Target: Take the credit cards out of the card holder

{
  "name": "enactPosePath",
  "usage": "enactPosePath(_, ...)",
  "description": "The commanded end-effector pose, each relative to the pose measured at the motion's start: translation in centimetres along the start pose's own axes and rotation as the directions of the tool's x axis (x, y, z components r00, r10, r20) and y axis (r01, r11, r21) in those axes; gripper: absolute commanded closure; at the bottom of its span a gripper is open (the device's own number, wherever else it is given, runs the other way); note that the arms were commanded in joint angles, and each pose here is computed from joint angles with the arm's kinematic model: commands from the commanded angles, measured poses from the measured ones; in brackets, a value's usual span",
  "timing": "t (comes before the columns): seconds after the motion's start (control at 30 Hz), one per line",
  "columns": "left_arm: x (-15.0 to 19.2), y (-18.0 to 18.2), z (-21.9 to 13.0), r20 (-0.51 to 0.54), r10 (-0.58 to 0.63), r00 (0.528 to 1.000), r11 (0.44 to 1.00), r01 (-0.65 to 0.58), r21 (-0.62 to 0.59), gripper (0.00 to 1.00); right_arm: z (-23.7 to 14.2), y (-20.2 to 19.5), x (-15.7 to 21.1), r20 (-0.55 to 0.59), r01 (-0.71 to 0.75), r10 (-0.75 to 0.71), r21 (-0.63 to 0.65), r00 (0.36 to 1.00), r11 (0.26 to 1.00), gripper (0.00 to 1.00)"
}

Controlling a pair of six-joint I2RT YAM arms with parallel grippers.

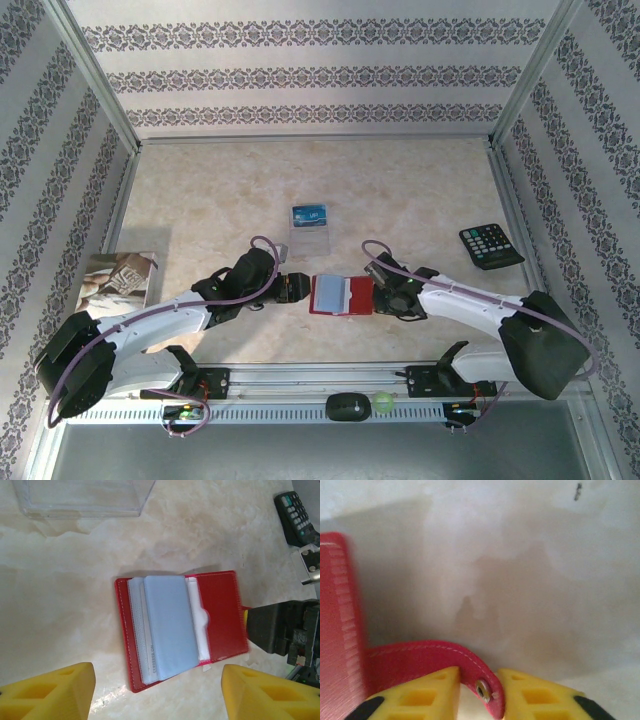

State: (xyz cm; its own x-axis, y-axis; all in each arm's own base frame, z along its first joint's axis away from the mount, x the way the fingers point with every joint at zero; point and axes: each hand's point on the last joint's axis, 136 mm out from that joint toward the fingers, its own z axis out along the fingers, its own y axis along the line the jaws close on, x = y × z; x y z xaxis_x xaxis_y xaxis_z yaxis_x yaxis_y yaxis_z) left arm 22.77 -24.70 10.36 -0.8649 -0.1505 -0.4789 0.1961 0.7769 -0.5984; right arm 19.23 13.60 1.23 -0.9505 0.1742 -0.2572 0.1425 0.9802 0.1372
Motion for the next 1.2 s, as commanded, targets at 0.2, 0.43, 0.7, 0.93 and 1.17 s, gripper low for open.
enactPosePath(0.2, -2.5, 0.7, -2.8, 0.11, 0.053, 0.993, 0.996, -0.044, -0.08, 0.25, -7.7, 1.1, -3.2, 0.173, 0.038, -0.02, -0.106, 0.985, 0.994, 0.42)
enactPosePath(0.43, -3.6, 1.4, -4.0, 0.149, 0.084, 0.985, 0.987, -0.063, -0.146, 0.23, -10.6, 7.6, -3.3, 0.26, 0.239, -0.187, -0.183, 0.947, 0.954, 0.39)
enactPosePath(0.7, -2.9, 2.8, -5.0, 0.152, 0.081, 0.985, 0.982, -0.054, -0.179, 0.23, -5.6, 13.4, -2.0, 0.138, 0.343, -0.324, -0.139, 0.936, 0.929, 0.37)
enactPosePath(0.93, -2.5, 3.8, -5.6, 0.17, 0.074, 0.983, 0.981, -0.041, -0.191, 0.22, -2.3, 14.9, -1.8, 0.106, 0.391, -0.384, -0.051, 0.917, 0.919, 0.3)
enactPosePath(1.17, -2.4, 4.1, -5.7, 0.166, 0.074, 0.983, 0.979, -0.041, -0.198, 0.22, -0.6, 15.4, -1.3, 0.077, 0.404, -0.401, -0.035, 0.913, 0.914, 0.24)
